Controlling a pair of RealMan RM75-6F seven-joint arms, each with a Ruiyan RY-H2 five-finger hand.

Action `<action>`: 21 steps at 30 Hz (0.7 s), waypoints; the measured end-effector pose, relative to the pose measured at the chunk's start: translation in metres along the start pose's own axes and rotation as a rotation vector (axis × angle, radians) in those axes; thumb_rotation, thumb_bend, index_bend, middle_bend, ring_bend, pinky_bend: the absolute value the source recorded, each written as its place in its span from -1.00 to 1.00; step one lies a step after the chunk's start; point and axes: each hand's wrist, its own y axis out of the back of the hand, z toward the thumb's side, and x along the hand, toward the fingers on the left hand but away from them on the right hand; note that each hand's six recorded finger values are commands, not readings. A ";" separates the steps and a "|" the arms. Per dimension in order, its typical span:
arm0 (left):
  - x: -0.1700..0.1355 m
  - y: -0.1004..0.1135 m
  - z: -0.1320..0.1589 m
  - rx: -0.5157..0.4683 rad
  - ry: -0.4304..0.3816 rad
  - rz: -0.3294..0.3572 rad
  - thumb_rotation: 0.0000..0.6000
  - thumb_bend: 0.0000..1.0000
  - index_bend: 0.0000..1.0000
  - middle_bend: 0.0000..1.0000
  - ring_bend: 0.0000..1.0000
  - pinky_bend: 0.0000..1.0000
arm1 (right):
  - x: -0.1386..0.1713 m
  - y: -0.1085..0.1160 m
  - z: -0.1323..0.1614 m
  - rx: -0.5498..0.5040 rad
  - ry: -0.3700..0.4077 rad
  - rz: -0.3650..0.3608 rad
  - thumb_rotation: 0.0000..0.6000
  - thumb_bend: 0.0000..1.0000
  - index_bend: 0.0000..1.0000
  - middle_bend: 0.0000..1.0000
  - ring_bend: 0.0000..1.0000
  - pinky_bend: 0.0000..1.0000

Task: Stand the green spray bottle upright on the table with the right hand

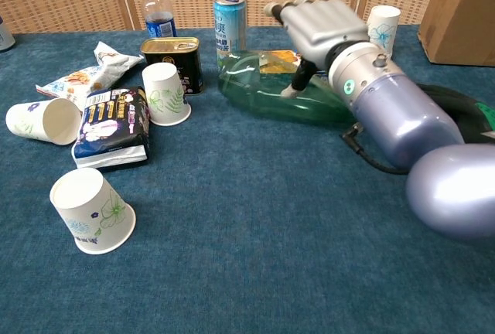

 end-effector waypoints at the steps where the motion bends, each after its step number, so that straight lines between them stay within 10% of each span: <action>1: 0.000 0.000 0.001 0.000 -0.001 -0.001 0.03 -0.63 -0.33 -0.41 -0.43 -0.46 | -0.003 0.000 -0.005 0.016 -0.015 -0.012 1.00 -0.97 -1.00 -1.00 -1.00 -0.75; 11: 0.002 0.000 0.007 0.002 -0.019 0.002 0.04 -0.63 -0.33 -0.41 -0.43 -0.46 | -0.021 0.003 -0.044 0.130 -0.107 -0.057 1.00 -0.97 -1.00 -1.00 -1.00 -0.75; 21: 0.012 0.002 0.026 0.003 -0.087 0.004 0.03 -0.63 -0.32 -0.40 -0.43 -0.46 | 0.004 0.017 -0.045 -0.035 -0.032 0.110 0.96 -0.86 -1.00 -0.82 -0.86 -0.68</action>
